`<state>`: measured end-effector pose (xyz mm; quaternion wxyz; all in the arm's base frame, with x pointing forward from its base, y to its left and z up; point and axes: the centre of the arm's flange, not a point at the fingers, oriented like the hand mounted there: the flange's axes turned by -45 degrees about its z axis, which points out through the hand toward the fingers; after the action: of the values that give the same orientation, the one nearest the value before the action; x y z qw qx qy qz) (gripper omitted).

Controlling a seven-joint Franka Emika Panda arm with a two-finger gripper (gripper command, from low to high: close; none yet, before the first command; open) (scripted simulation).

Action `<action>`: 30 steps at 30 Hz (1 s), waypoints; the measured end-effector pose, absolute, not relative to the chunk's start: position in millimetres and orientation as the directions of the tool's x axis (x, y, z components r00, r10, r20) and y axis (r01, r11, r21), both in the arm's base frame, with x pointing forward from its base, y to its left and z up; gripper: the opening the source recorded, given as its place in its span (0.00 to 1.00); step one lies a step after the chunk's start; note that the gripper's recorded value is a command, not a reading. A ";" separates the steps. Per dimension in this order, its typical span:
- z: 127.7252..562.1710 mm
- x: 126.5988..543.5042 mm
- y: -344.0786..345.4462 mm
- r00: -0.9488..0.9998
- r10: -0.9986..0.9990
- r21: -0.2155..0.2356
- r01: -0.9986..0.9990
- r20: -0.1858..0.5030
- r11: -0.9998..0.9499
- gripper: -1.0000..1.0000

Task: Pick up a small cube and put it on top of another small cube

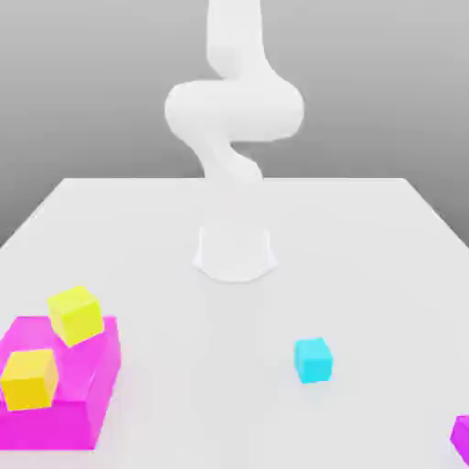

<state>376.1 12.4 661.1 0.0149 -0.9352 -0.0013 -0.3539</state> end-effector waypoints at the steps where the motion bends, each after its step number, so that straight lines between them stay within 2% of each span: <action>1: 636.4 388.4 19.1 0.774 -0.004 -0.034 0.023 0.634 -0.999 0.50; 5: 537.1 419.7 48.0 0.857 0.021 -0.054 0.058 0.516 -0.997 0.50; 10: 411.9 422.1 84.6 0.933 0.066 -0.060 0.093 0.354 -0.994 0.50; 14: 310.7 394.6 109.0 0.972 0.109 -0.046 0.121 0.207 -0.992 0.50; 18: 213.0 337.8 123.4 0.987 0.158 -0.010 0.158 0.041 -0.987 0.50; 20: 187.3 326.7 122.4 0.987 0.160 -0.002 0.160 0.010 -0.987 0.50; 26: 134.0 322.0 123.3 0.986 0.164 -0.001 0.164 0.000 -0.986 0.50; 27: 128.0 321.3 123.1 0.987 0.164 -0.001 0.164 0.000 -0.987 0.00; 30: 128.0 321.3 123.2 0.987 0.164 -0.001 0.164 0.000 -0.987 0.00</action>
<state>321.3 123.2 128.0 0.0005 -0.9966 -0.0821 -0.0001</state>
